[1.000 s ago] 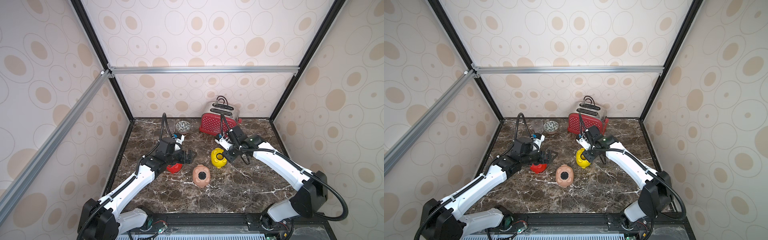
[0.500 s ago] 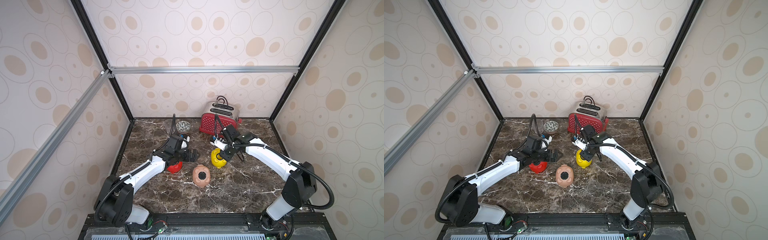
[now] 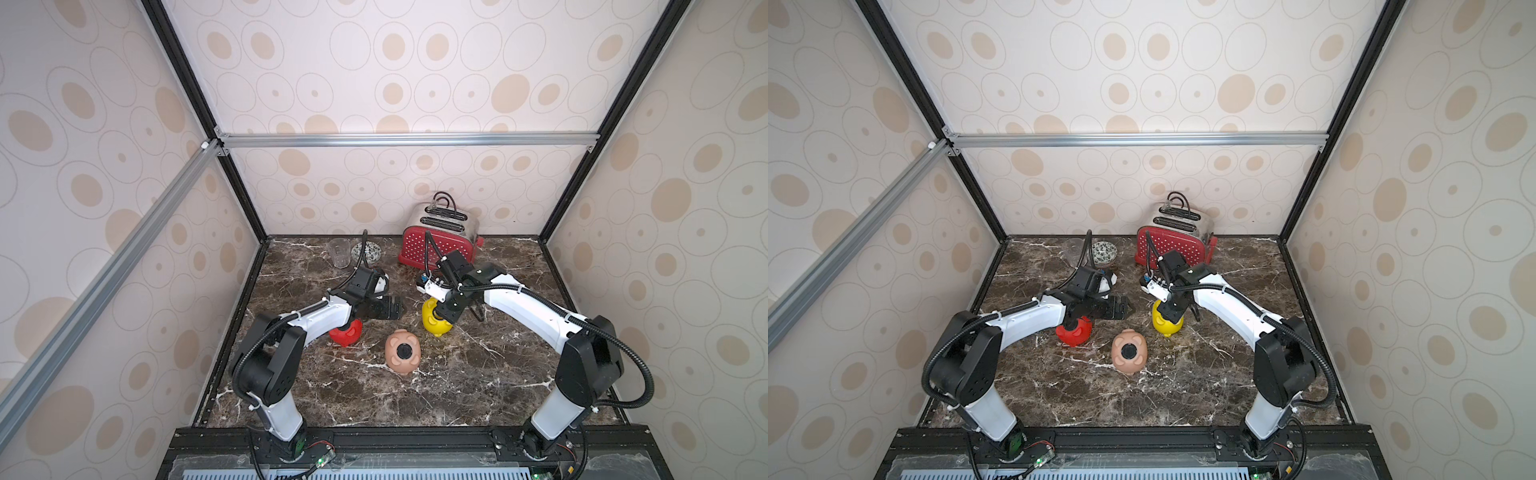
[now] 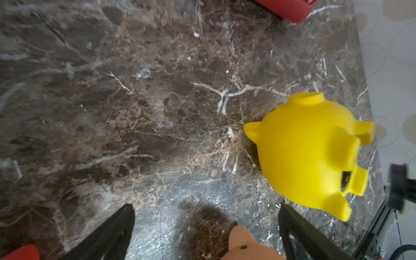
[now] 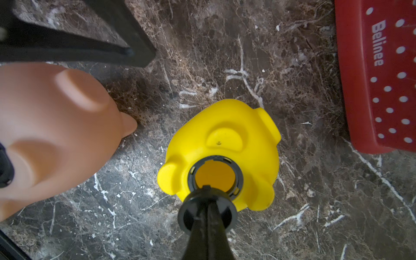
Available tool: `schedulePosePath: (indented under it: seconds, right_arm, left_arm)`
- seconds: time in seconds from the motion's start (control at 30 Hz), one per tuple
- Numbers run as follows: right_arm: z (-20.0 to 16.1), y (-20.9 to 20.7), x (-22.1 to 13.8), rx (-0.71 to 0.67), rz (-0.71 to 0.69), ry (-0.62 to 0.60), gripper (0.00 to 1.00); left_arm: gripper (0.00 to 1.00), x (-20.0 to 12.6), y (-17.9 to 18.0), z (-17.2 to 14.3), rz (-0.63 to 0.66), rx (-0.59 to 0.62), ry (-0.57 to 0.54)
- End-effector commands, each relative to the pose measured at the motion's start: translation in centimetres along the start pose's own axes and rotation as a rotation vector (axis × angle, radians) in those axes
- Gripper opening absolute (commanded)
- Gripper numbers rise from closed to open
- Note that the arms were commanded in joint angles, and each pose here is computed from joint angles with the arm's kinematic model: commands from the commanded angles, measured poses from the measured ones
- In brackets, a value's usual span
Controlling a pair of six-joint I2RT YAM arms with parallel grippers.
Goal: Close piggy banks
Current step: Insert the knob into the piggy bank.
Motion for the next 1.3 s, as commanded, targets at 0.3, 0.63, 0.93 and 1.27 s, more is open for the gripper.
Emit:
schedulePosePath:
  seconds: [0.3,0.63,0.93,1.27]
  right_arm:
    - [0.0,0.2,0.7,-0.020,0.020,0.011,0.00]
    - [0.2,0.2,0.5,-0.015,0.030,0.000,0.00]
    - [-0.2,0.3,0.9,-0.010,0.041,0.011,0.00]
    - [-0.3,0.2,0.4,0.004,0.046,-0.013,0.00]
  left_arm:
    - [0.99,1.4,-0.2,2.8,-0.005,0.000,-0.028]
    - [0.99,3.7,0.7,2.5,0.010,-0.014,0.014]
    - [0.99,3.9,0.2,4.5,0.000,-0.005,-0.022]
    - [0.99,-1.9,-11.5,10.6,-0.827,0.135,-0.193]
Point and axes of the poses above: each gripper's point midway between its finger pads, its own x axis out along the fingers, its own y axis along the line the jaws close on, z = x × y, the point moved 4 cm from there along -x, back along the fingers, and after that the axes turned 5 degrees about x, right-handed, at the moved point
